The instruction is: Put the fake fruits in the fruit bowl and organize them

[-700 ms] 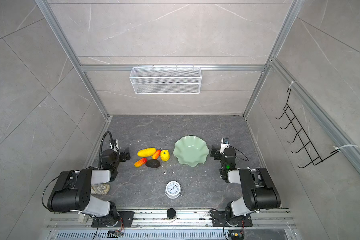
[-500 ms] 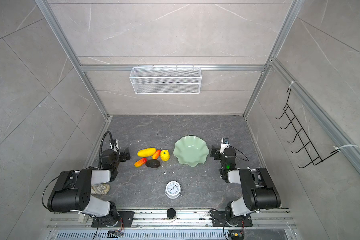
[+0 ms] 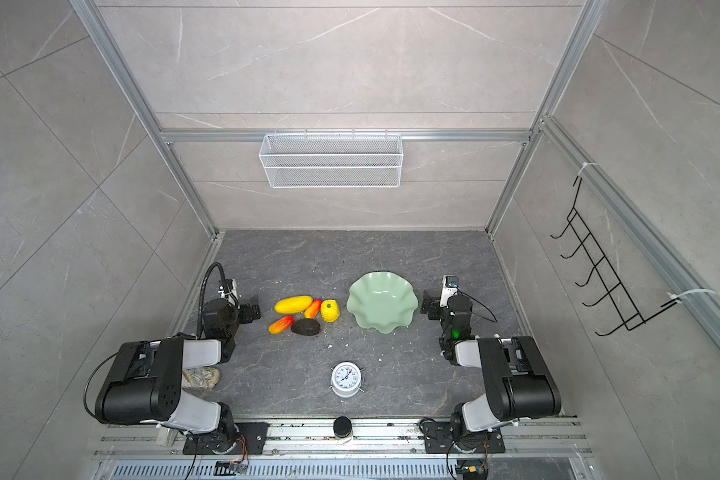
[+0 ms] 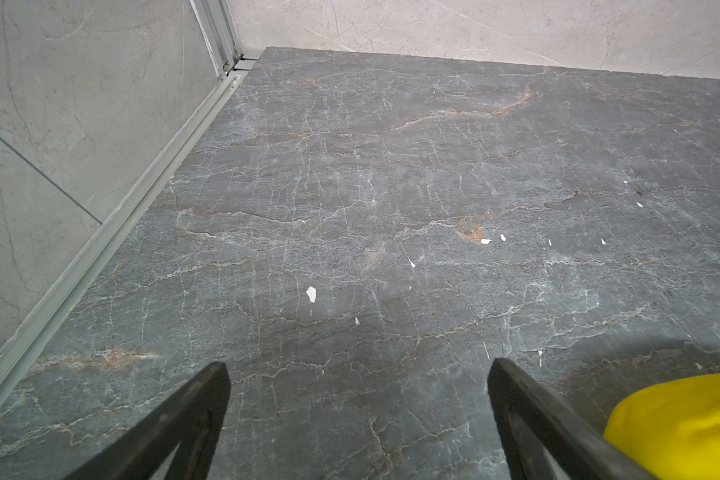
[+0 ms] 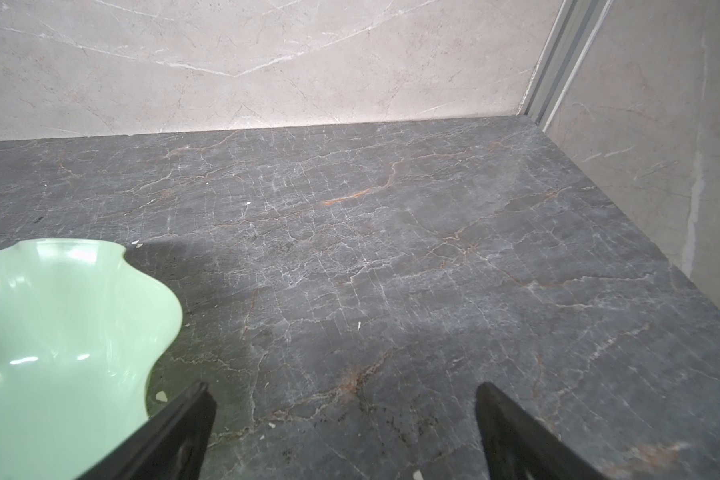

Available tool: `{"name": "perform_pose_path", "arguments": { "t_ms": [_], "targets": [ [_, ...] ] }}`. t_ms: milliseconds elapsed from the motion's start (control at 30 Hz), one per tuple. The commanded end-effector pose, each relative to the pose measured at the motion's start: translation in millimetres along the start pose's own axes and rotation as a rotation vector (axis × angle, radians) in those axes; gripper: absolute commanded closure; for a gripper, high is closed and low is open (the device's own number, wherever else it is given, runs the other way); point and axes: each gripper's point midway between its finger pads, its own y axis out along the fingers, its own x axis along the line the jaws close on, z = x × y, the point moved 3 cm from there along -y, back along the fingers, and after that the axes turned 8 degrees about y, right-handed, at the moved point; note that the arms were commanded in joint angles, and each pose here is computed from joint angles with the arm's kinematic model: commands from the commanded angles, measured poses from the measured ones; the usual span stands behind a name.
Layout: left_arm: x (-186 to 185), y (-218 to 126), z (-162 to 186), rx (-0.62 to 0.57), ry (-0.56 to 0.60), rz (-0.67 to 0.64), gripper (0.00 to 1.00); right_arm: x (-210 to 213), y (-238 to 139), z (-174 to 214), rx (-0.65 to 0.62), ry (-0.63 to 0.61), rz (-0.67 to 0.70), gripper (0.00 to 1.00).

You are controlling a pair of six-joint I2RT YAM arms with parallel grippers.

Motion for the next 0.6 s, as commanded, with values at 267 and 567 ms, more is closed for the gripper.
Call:
{"name": "perform_pose_path", "arguments": {
  "t_ms": [267,567],
  "targets": [
    [-3.1,-1.9,-9.4,-0.054,0.012,0.02,0.0,1.8,1.2,-1.5,-0.003,-0.015,-0.013,0.01],
    [-21.4,-63.1,-84.8,-0.15,0.013,0.016,0.0,43.9,-40.1,-83.1,-0.036,-0.032,-0.066,0.0]
  ]
}}
